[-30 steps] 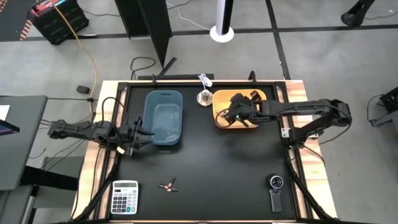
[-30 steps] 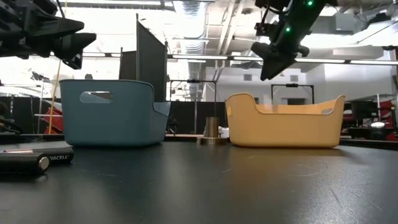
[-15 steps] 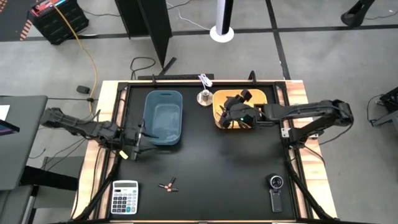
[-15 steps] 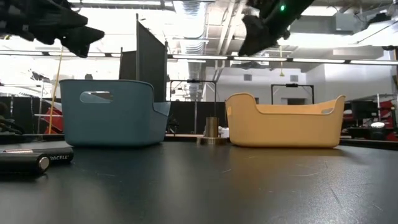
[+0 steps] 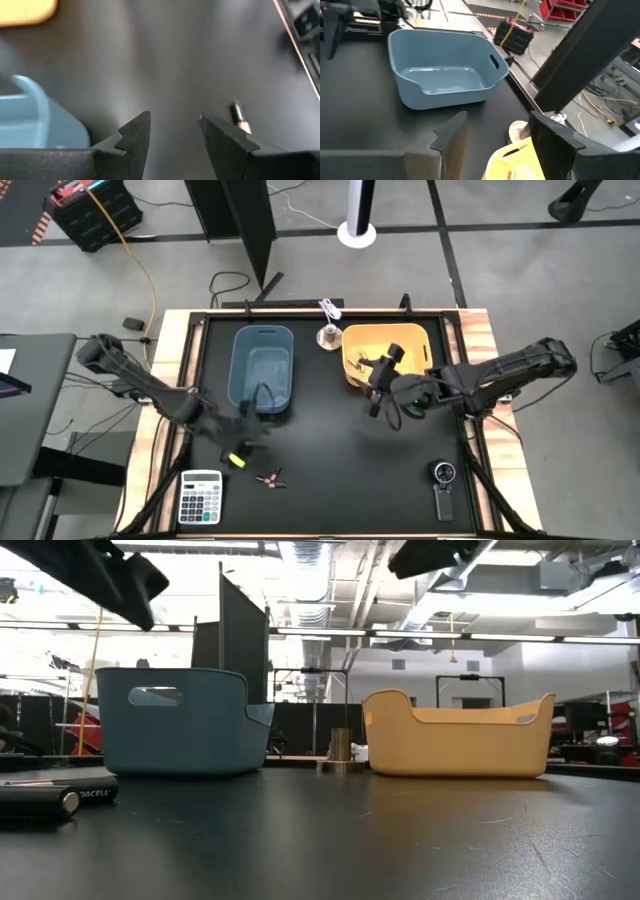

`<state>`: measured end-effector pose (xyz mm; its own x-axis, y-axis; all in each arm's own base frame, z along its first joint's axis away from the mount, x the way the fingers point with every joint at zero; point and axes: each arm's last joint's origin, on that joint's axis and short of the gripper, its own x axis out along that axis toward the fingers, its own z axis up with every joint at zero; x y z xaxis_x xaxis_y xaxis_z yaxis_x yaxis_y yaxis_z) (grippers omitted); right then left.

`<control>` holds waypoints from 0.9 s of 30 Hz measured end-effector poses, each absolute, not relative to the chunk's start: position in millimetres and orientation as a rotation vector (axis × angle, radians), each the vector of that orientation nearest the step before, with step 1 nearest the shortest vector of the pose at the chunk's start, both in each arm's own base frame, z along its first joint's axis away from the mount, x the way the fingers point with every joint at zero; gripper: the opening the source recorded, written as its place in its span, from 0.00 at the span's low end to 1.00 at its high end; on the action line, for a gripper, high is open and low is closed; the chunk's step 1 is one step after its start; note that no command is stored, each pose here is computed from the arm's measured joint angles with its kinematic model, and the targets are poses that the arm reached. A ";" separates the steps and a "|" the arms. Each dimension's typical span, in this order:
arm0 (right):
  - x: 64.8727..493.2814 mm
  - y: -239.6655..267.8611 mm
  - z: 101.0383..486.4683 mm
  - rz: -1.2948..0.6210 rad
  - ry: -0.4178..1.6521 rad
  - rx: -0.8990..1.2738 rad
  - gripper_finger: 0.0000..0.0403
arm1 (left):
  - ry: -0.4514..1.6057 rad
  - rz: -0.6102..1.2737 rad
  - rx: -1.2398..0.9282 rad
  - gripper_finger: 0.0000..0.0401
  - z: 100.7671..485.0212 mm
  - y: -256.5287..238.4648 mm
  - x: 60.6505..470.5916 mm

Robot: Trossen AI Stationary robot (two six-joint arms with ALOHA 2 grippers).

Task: Sort batteries
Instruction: Put the middle left black battery into the blue bin

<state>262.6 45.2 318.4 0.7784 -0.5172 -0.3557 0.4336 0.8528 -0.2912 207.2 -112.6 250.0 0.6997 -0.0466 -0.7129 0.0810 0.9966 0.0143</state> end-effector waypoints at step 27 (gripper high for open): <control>256.7 114.2 298.7 -0.418 0.318 -0.164 0.56 | 1.171 -0.074 -0.055 0.42 197.2 -224.2 199.5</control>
